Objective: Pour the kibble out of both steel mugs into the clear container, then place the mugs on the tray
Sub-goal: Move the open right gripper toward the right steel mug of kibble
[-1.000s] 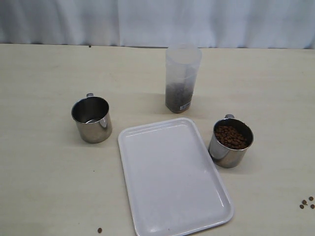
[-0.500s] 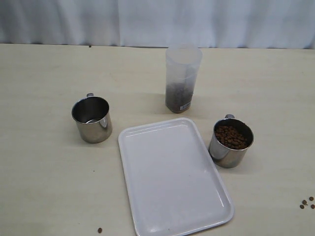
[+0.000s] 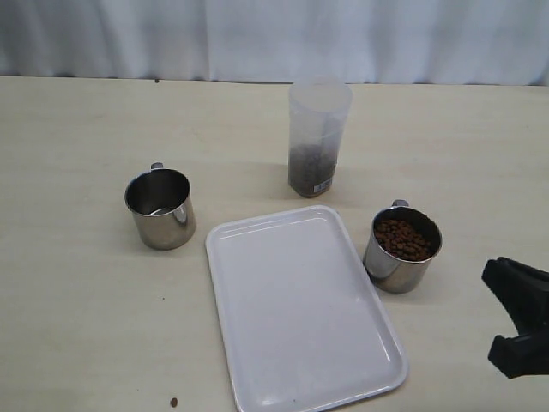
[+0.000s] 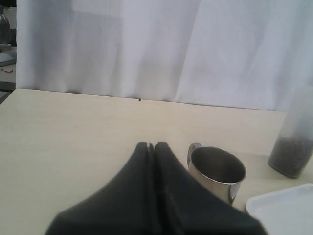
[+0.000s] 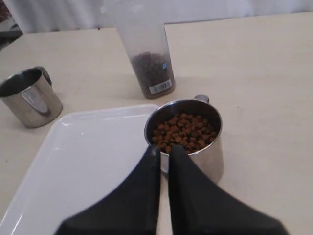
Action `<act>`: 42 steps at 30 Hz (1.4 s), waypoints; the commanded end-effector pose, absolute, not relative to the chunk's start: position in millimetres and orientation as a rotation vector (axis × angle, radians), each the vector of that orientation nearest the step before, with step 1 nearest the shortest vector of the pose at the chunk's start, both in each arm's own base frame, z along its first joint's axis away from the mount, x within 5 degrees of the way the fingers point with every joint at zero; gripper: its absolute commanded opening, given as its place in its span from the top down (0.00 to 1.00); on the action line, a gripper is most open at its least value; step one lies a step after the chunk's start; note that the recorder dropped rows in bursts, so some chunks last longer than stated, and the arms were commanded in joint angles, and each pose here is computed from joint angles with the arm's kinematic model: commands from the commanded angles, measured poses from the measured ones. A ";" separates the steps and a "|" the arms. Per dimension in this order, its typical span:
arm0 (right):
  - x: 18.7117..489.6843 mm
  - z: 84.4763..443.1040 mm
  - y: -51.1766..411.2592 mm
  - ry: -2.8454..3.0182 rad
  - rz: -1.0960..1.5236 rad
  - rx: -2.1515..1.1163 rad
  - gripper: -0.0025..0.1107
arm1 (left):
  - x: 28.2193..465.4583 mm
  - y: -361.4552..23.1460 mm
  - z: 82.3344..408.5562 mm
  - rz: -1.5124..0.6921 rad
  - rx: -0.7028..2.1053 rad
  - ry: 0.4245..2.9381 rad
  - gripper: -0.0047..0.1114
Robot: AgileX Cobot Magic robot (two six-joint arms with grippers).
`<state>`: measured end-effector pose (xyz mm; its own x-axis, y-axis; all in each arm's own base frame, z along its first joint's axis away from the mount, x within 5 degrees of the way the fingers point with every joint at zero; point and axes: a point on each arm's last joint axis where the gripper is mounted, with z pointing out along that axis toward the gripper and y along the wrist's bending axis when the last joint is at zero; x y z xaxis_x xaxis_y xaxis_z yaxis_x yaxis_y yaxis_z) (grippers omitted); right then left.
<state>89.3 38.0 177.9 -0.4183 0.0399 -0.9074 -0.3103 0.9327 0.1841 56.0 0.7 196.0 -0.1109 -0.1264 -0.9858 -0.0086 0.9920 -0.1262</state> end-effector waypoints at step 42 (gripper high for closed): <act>132.8 125.4 71.9 2.100 0.280 -0.371 0.34 | 56.0 0.6 195.5 -0.106 -0.106 1.676 0.96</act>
<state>130.6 73.1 123.2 -0.5250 -0.1901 -0.8296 -0.3998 0.9156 0.0431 56.0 0.7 196.0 -0.1109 -0.1264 -0.9858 -0.0086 0.9920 -0.1262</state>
